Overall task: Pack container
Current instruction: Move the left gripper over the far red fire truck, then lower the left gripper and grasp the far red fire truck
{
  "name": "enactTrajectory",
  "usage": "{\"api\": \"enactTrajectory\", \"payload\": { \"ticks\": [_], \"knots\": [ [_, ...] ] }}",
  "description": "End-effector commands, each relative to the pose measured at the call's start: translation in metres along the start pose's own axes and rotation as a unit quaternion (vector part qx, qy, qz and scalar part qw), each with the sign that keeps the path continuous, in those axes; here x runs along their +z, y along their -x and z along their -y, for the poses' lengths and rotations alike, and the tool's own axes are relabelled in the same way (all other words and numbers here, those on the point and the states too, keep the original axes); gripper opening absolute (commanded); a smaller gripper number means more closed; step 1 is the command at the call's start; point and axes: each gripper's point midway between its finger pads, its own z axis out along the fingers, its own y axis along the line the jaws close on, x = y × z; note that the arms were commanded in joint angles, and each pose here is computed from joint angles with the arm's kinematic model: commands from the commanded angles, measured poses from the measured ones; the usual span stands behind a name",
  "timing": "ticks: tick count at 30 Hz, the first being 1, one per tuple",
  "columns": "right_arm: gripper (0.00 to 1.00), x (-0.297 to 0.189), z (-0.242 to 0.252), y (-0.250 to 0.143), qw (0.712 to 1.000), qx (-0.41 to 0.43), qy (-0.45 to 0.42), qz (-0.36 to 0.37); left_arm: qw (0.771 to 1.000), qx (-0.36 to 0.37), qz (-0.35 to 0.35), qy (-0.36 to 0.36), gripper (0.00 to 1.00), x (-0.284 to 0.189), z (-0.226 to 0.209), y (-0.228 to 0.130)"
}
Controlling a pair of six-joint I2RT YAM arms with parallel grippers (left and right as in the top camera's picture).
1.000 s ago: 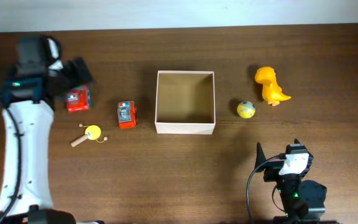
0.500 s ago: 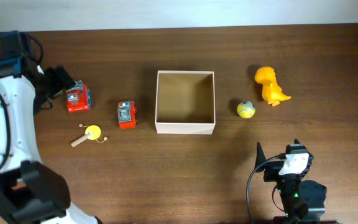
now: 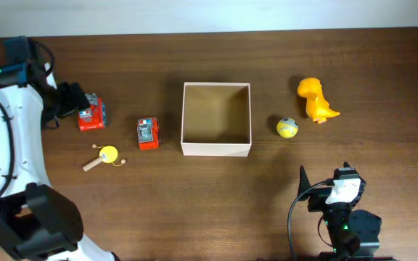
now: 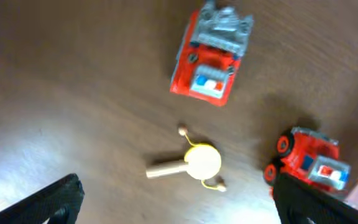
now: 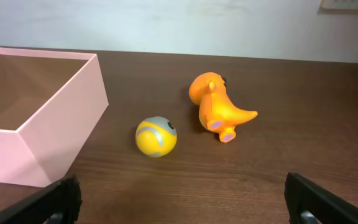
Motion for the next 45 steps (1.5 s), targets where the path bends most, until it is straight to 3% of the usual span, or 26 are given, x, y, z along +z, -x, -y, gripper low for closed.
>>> {"api": "enactTrajectory", "payload": {
  "ticks": [1,13,19,26,45],
  "knots": [
    [0.99,0.000,-0.003,-0.001,1.000,-0.004,0.008,0.002,0.991,0.136,-0.006,0.013,0.99,0.024,0.005,0.007],
    [0.99,0.000,-0.003,-0.001,1.000,-0.004,0.008,0.002,0.993,0.106,-0.051,0.010,0.99,0.115,0.010,0.012],
    [0.99,0.000,-0.003,-0.001,1.000,-0.004,0.008,0.001,0.994,0.103,-0.044,-0.018,0.99,0.124,0.021,0.016],
    [0.99,0.000,-0.003,-0.001,1.000,-0.004,0.008,0.001,0.998,0.043,-0.034,-0.024,1.00,0.124,0.027,0.021],
    [0.99,0.000,-0.003,-0.001,1.000,-0.004,0.008,0.002,0.996,0.061,-0.060,0.003,0.99,0.163,0.028,0.012]
  ]
}}
